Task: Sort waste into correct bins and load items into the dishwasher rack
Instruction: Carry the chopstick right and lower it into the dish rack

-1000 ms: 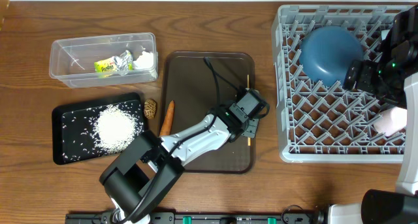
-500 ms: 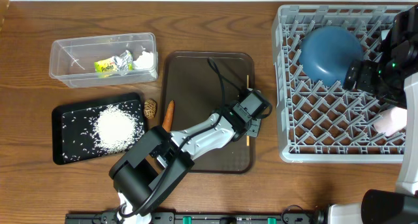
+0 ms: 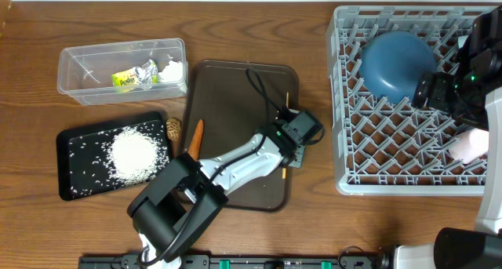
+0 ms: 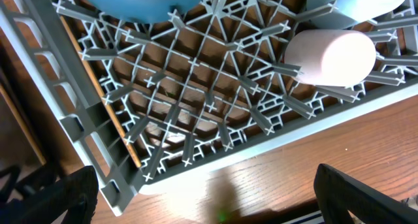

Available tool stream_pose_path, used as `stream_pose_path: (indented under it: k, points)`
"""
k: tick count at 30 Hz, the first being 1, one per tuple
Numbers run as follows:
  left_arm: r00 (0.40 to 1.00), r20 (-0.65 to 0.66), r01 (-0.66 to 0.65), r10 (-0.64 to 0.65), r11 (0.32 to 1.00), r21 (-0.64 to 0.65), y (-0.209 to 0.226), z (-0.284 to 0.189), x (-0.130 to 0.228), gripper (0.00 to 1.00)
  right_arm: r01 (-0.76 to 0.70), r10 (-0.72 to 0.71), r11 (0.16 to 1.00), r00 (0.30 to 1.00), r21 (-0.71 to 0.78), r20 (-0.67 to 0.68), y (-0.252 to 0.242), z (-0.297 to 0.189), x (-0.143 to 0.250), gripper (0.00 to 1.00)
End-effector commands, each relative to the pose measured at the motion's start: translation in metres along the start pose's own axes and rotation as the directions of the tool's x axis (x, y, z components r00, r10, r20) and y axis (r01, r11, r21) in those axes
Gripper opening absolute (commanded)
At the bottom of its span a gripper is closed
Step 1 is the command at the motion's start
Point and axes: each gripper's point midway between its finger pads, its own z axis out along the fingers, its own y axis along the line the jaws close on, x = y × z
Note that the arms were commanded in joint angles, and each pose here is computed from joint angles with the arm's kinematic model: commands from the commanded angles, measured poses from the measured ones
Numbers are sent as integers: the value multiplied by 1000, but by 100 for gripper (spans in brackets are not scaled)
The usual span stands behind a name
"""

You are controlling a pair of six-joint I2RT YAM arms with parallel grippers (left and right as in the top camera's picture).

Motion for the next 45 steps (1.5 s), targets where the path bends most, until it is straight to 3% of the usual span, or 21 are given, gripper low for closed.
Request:
stream_pose_path:
  k: [1,5,8,11,15,23,33,39,45]
  points:
    - [995,101,3,-3,1000,-3,-7,-44,-54,72,-3,3,1000,1000,1,4,-4,-1,0,99]
    - [970,241,18,-31,998,58,-21,-96,-122,95,-3,3,1000,1000,2,4,-4,-1,0,99]
    - [965,220,141,-140,990,10,13,-97,-142,98,-2,2,1000,1000,2,2,-4,-1,0,99]
    - [971,108,221,-212,972,-80,55,-80,-121,98,-2,2,1000,1000,3,-3,-5,-1,1,99]
    - [973,2,230,-233,959,-163,81,-63,-93,98,-3,3,1000,1000,-5,2,-3,-1,0,99]
    - [971,-44,222,-233,959,-177,66,-39,-64,98,-2,2,1000,1000,-4,-3,-3,-1,1,99]
    - [969,-132,194,-207,976,-103,40,-7,-30,100,-2,2,1000,1000,-4,-5,-4,-1,2,99]
    - [972,-170,159,-160,987,-15,26,5,-19,96,-2,2,1000,1000,-4,-5,-4,-1,2,99]
    - [969,-189,157,-160,987,-31,32,16,-4,91,-2,2,1000,1000,-2,-12,-4,-1,4,99]
